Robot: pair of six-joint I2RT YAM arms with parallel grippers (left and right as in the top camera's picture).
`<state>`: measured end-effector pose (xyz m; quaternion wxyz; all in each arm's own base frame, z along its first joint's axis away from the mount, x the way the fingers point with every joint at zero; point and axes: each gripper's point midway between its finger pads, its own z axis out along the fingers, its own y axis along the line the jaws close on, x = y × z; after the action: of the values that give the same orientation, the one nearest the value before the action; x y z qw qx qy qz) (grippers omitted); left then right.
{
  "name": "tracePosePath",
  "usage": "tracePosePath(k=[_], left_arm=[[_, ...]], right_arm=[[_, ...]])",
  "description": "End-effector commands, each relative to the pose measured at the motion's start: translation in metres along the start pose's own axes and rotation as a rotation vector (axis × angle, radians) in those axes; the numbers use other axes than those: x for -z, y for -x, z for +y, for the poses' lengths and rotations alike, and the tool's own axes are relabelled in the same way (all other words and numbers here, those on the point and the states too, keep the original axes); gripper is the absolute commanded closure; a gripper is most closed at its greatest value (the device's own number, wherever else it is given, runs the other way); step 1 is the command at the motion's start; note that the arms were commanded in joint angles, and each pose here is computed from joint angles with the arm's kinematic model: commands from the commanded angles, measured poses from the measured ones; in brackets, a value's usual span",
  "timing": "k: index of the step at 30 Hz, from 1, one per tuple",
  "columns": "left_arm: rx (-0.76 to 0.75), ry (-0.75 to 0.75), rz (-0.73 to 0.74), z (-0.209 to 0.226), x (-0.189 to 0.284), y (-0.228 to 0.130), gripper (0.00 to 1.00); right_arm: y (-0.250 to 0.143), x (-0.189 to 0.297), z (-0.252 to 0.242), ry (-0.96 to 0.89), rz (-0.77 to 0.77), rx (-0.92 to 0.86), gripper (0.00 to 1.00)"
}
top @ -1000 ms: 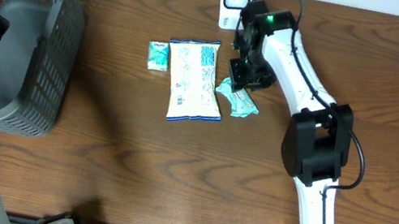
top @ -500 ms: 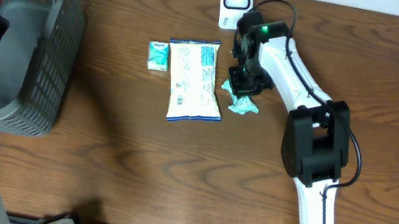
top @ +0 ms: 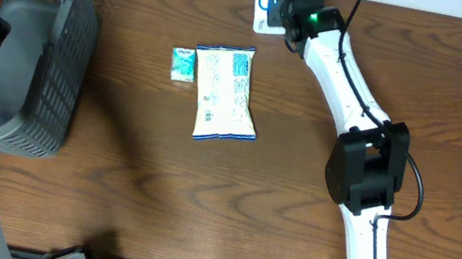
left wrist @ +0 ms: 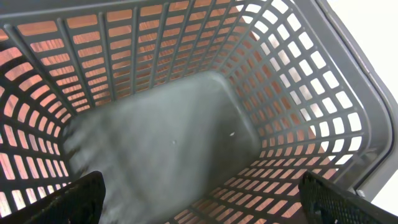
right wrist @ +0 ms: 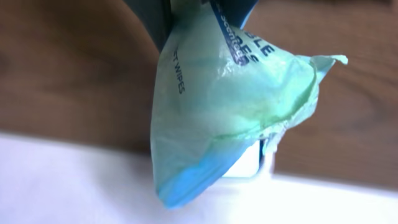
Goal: Scan the item barcode
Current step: 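Carry the wipes pack right and drop it at the table's right edge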
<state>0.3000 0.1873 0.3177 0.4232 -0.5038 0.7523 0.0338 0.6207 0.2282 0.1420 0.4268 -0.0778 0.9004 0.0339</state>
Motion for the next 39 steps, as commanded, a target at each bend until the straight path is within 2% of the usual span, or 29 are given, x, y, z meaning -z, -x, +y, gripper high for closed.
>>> tracePosePath(k=[1, 6, 12, 20, 28, 32, 34, 36, 39], left_arm=[[0.010, 0.010, -0.005, 0.002, -0.001, 0.002, 0.02], [0.010, 0.010, -0.005, 0.002, -0.001, 0.002, 0.02], [0.010, 0.010, -0.005, 0.002, -0.001, 0.002, 0.02], [0.010, 0.010, -0.005, 0.002, -0.001, 0.002, 0.02], [0.010, 0.010, -0.005, 0.002, -0.001, 0.002, 0.02], [0.010, 0.010, -0.005, 0.002, -0.001, 0.002, 0.02], [0.010, 0.010, -0.005, 0.002, -0.001, 0.002, 0.02], [0.010, 0.010, -0.005, 0.002, -0.001, 0.002, 0.02], [0.010, 0.010, -0.005, 0.002, -0.001, 0.002, 0.02]], right_arm=[[0.030, 0.004, 0.012, 0.040, -0.115, -0.029, 0.99], [0.043, -0.006, 0.020, 0.075, -0.196, -0.042, 0.99], [0.033, -0.019, 0.022, 0.086, -0.189, -0.041, 0.99], [0.047, -0.011, 0.006, 0.067, -0.216, -0.026, 0.99], [0.083, 0.037, -0.065, -0.014, -0.228, -0.081, 0.99], [0.081, 0.056, -0.108, -0.086, -0.178, -0.087, 0.99], [0.069, 0.066, -0.148, -0.198, -0.118, -0.094, 0.99], [0.035, 0.079, -0.215, -0.398, 0.017, -0.120, 0.99], [-0.013, 0.098, -0.278, -0.554, 0.202, -0.127, 0.99]])
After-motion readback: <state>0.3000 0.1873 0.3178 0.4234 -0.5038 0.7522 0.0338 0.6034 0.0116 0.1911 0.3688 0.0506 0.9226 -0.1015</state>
